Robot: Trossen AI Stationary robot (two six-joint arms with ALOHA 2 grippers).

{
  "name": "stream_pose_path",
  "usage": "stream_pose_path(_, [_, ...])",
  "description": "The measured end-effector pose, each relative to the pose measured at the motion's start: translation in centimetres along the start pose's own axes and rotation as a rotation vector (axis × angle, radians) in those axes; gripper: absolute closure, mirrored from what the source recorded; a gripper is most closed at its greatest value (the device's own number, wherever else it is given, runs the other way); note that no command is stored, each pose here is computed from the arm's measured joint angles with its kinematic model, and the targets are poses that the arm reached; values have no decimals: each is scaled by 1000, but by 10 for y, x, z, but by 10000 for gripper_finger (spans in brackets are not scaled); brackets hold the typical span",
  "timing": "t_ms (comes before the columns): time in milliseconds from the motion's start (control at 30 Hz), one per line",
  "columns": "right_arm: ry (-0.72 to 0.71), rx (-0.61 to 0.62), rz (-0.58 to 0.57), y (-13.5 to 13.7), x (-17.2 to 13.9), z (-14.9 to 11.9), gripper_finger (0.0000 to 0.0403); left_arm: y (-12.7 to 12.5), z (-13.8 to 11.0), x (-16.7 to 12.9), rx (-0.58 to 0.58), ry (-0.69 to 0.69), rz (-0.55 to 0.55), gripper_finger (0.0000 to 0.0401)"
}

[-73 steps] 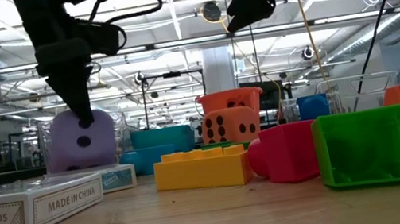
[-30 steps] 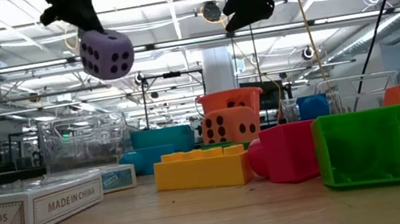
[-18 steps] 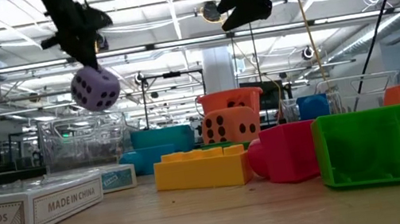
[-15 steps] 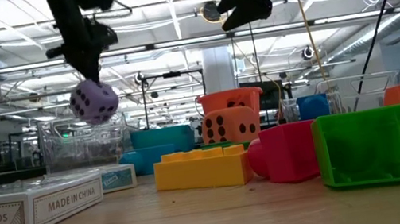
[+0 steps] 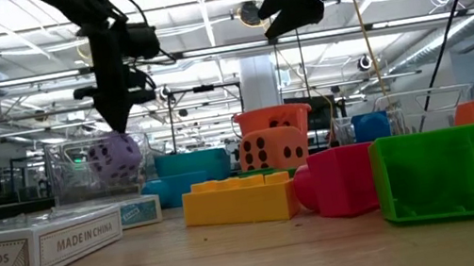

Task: Pick & Place Toys
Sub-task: Put the violet dice into the left transparent bin

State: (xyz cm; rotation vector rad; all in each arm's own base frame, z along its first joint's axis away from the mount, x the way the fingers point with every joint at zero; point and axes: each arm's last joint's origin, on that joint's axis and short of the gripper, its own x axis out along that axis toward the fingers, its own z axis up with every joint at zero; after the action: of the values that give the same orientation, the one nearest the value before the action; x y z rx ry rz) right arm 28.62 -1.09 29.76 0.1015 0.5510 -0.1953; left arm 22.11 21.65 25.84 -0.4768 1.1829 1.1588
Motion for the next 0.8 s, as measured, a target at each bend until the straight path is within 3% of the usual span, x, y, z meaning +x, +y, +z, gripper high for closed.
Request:
stream_pose_path(267, [2, 32, -4, -2, 0, 0, 94, -7, 2, 18, 21, 35, 51, 351])
stream_pose_path(800, [2, 39, -2, -2, 0, 0, 94, -7, 7, 19, -48, -14, 54, 350])
